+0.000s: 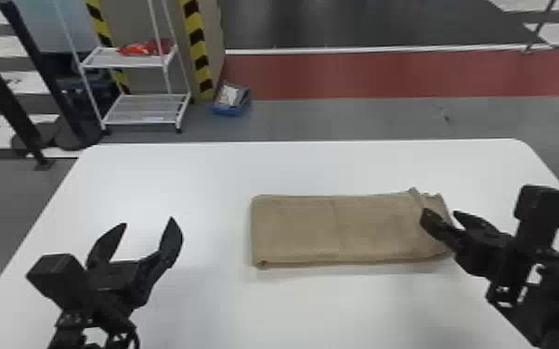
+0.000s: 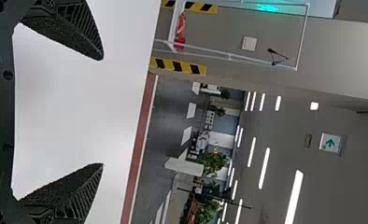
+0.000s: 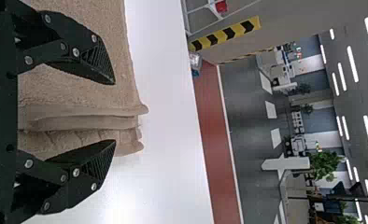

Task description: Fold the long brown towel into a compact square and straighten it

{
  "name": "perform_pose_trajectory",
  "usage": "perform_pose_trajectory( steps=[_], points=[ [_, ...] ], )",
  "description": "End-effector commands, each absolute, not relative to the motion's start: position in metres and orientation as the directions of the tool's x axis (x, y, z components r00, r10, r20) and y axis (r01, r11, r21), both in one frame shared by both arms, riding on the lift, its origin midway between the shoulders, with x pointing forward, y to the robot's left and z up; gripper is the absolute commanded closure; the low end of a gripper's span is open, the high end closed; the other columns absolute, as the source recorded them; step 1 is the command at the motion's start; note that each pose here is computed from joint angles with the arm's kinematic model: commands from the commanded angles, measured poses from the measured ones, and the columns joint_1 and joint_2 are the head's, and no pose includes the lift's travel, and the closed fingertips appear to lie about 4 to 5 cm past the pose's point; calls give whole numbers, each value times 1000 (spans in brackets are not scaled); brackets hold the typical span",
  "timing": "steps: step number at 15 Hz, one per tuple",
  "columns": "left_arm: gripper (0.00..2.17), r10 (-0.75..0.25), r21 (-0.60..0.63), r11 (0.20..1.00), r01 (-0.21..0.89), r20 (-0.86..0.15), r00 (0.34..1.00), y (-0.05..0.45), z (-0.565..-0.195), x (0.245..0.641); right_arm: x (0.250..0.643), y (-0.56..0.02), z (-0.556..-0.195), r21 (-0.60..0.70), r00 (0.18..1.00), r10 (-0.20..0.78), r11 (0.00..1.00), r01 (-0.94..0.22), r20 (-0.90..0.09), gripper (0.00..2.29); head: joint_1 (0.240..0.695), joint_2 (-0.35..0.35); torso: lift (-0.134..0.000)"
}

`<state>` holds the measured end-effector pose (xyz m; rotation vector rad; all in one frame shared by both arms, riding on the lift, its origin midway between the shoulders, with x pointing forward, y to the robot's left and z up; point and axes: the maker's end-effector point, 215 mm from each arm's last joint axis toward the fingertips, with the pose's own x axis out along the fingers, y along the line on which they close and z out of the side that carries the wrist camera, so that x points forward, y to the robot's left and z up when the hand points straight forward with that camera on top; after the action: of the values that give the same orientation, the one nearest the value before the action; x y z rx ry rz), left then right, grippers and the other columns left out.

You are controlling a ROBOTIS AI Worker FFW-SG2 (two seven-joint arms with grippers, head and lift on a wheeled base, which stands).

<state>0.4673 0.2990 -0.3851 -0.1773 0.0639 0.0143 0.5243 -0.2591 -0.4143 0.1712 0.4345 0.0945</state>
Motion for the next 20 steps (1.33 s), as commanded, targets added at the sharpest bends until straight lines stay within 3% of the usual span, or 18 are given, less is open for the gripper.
perform_pose_trajectory(
  steps=[1, 9, 12, 14, 17, 18, 20],
  points=[
    [63, 7, -181, 983, -19, -65, 998, 297, -386, 467, 519, -274, -423, 184, 881, 117, 982, -35, -459, 60, 695, 47, -126],
    [66, 6, -178, 984, -16, -59, 998, 297, -383, 470, 534, -263, -456, 155, 817, 143, 986, -67, -558, 137, 695, 28, -126],
    [66, 5, -181, 983, -15, -59, 998, 296, -383, 471, 532, -256, -474, 141, 791, 147, 987, -77, -594, 272, 695, 40, -126],
    [66, 7, -181, 983, -18, -62, 998, 297, -385, 472, 530, -248, -472, 173, 790, 183, 980, -99, -585, 650, 695, 44, -126],
    [70, 2, -184, 983, -14, -65, 998, 296, -387, 472, 530, -247, -457, 181, 809, 195, 977, -112, -555, 1585, 695, 57, -126],
    [70, 2, -184, 983, -14, -65, 998, 296, -387, 472, 530, -248, -455, 179, 812, 194, 977, -112, -551, 1713, 695, 57, -126],
    [70, 2, -184, 983, -15, -66, 998, 297, -388, 471, 531, -251, -451, 192, 819, 194, 976, -104, -540, 1713, 695, 55, -126]
  ],
)
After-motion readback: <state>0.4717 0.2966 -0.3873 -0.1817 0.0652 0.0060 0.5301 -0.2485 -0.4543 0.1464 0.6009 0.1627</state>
